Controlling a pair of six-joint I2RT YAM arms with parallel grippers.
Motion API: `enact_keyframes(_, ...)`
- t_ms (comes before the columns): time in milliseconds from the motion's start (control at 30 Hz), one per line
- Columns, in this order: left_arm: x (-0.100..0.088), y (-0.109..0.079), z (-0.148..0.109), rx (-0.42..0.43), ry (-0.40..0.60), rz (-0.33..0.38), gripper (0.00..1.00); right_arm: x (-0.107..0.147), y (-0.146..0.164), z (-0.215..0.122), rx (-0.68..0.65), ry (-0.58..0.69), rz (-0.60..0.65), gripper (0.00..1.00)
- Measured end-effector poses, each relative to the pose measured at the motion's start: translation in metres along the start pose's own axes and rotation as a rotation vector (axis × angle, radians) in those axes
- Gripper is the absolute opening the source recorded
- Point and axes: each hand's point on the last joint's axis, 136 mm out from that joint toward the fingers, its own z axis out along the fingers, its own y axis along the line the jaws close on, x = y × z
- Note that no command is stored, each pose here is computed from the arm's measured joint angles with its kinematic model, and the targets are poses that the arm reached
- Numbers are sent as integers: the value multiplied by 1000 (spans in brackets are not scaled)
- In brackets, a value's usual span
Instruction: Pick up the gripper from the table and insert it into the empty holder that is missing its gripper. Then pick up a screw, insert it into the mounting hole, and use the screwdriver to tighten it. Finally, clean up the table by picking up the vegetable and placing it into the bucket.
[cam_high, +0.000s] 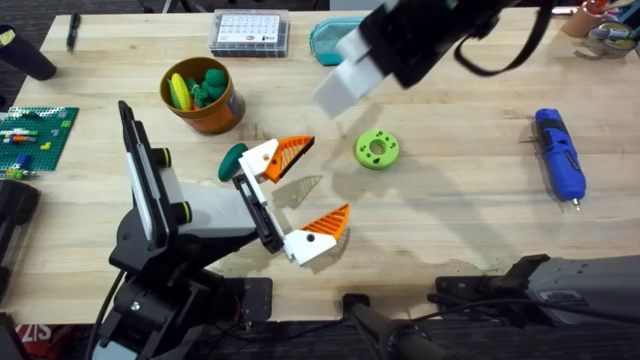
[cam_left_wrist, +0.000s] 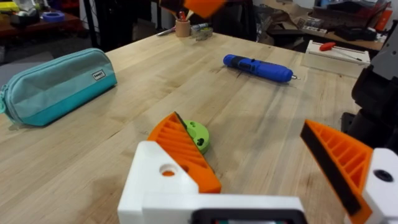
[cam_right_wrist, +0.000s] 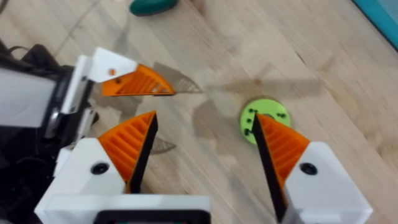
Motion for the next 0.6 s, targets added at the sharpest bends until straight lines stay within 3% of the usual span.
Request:
enact_keyframes(433, 0, 1, 0, -4, 0, -1, 990, 1, -12, 1, 11, 7, 84, 936)
enact_keyframes(600, 0, 1, 0, -4, 0, -1, 990, 0, -3, 15, -124, 37, 119, 936)
